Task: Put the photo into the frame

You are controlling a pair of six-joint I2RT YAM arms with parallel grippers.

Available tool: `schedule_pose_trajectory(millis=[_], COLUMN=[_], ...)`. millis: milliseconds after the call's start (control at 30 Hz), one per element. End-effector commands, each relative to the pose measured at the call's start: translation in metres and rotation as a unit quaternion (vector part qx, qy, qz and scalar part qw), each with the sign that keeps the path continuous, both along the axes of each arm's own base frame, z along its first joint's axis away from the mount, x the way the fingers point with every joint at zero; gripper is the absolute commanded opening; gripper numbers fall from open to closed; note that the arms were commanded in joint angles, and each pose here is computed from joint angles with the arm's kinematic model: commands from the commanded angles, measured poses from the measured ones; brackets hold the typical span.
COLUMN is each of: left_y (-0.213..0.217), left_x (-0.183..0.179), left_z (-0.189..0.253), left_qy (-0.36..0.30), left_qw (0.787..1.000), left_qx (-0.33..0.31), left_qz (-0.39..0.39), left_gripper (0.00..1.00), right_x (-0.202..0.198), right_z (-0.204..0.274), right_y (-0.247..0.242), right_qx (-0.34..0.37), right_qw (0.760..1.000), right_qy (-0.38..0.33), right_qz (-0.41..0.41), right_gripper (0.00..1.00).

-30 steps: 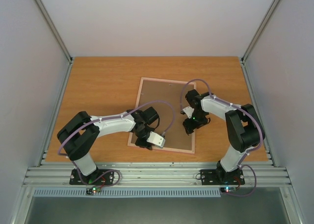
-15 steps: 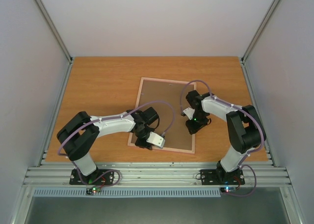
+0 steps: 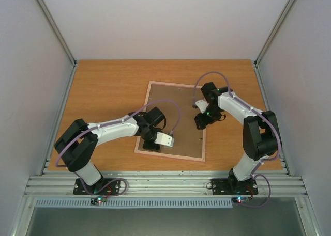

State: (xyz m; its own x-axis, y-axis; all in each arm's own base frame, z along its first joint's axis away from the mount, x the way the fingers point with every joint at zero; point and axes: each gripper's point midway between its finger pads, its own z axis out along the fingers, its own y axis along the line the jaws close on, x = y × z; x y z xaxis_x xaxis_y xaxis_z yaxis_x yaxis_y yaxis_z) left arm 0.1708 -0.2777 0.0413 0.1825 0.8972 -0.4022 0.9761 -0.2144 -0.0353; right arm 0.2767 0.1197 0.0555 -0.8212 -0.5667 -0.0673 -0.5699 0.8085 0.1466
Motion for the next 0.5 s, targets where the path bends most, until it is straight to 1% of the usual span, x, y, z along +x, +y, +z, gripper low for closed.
schedule_pose_trajectory(millis=[0,133,300,467], left_y=[-0.014,-0.004,0.002,0.002], left_x=[0.029,0.044,0.055,0.059], left_z=[0.036,0.033,0.031,0.029], left_qy=[-0.032,-0.030,-0.032,-0.033], left_qw=[0.997,0.994,0.991,0.991], left_qx=[-0.053,-0.046,-0.040,-0.037], left_qz=[0.055,0.094,0.121,0.124], left_gripper=[0.46,0.47,0.47,0.47], right_x=[0.039,0.082,0.122,0.152], right_z=[0.021,0.031,0.025,0.012], right_y=[-0.001,-0.007,-0.008,-0.011], right_qx=[0.026,0.037,0.026,0.005], right_qw=[0.998,0.994,0.991,0.990], right_qy=[-0.036,-0.049,-0.055,-0.062], right_qz=[-0.036,-0.091,-0.119,-0.128], right_gripper=[0.73,0.82,0.81,0.77])
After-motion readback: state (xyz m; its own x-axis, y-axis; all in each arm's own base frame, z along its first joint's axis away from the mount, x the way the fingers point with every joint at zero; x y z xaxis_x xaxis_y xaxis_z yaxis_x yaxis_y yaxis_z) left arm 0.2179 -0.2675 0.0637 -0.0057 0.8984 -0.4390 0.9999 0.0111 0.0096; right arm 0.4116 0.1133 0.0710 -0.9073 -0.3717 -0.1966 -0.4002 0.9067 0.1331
